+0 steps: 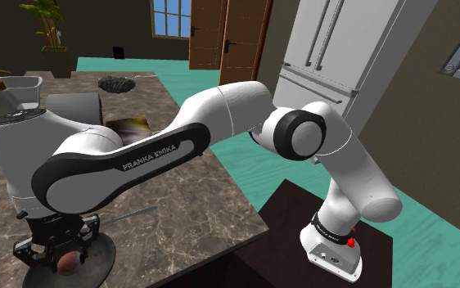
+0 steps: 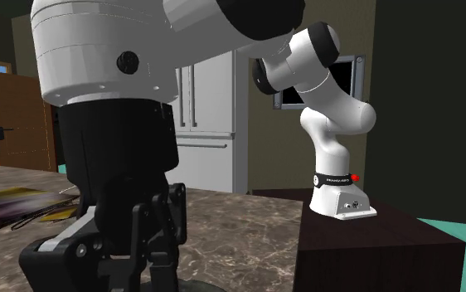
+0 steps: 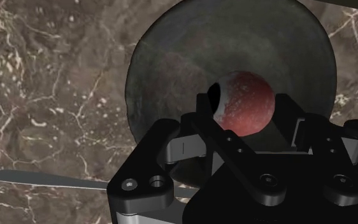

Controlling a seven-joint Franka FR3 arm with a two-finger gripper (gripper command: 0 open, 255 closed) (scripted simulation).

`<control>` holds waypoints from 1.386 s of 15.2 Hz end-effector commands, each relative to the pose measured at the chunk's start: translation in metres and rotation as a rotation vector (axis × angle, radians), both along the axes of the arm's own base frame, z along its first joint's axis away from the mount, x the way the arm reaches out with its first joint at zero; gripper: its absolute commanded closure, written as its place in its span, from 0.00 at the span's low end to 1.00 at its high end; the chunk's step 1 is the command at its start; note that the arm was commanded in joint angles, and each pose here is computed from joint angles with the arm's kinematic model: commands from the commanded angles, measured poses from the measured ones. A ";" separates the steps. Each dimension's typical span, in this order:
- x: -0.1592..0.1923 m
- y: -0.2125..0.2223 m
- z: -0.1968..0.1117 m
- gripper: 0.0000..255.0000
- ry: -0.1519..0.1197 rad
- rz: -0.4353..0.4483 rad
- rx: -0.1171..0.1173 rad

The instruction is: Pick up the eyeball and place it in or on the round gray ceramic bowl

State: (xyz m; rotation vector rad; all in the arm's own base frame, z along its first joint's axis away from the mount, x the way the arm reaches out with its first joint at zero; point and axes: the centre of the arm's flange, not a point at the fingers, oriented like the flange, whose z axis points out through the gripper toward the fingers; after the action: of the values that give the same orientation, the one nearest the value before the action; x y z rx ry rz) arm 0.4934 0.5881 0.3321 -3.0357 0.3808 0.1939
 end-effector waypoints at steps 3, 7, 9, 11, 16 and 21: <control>0.000 0.000 0.000 1.00 0.000 0.000 0.000; 0.000 0.000 0.000 0.00 0.000 0.000 0.000; 0.000 0.000 0.000 0.00 0.000 0.000 0.000; 0.000 0.000 0.000 0.00 0.000 0.000 0.000; 0.006 -0.004 0.049 0.00 0.000 0.000 0.000; 0.006 -0.004 0.049 0.00 0.000 0.000 0.000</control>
State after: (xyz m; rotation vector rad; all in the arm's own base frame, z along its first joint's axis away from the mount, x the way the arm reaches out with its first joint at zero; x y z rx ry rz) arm 0.4993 0.5837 0.3812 -3.0353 0.3808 0.1935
